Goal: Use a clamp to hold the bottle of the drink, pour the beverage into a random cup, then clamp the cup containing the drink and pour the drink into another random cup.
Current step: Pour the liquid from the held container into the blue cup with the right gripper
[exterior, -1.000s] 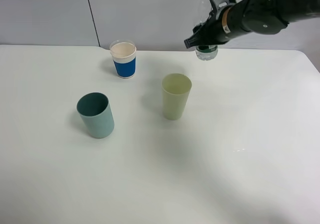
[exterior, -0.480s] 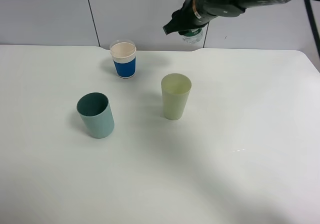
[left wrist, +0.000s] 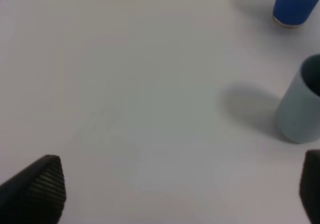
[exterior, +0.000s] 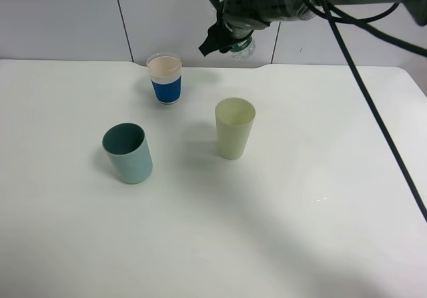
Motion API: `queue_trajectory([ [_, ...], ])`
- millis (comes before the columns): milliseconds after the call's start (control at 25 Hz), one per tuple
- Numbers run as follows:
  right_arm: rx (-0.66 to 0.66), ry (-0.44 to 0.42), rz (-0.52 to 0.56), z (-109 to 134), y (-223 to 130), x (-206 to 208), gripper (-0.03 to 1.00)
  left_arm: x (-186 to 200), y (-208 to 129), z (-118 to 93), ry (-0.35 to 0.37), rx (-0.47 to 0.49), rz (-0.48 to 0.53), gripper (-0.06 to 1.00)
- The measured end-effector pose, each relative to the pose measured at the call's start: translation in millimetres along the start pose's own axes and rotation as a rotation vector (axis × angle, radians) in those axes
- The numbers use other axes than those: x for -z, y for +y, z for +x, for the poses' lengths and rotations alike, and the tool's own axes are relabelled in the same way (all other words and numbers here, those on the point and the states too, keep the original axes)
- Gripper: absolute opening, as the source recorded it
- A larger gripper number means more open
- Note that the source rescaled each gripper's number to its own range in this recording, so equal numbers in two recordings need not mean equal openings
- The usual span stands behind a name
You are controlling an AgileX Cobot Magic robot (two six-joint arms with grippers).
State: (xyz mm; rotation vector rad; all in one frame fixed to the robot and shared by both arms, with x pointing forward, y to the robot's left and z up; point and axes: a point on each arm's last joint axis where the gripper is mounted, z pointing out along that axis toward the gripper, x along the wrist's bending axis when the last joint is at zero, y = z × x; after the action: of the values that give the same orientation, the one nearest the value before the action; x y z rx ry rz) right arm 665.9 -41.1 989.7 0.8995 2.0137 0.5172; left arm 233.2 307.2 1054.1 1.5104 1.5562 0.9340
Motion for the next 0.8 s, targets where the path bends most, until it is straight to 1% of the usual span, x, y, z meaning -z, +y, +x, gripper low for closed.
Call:
queue_trajectory([
  [240,0.127,-0.024,-0.011,15,16,-6,0.00,0,0,0,0.000,0.000,0.000,0.83],
  [480,0.270,-0.017,-0.005,30,18,-13,0.00,0,0,0,0.000,0.000,0.000,0.83],
  [800,0.366,-0.016,0.025,50,14,-25,0.00,0,0,0,0.000,0.000,0.000,0.83],
])
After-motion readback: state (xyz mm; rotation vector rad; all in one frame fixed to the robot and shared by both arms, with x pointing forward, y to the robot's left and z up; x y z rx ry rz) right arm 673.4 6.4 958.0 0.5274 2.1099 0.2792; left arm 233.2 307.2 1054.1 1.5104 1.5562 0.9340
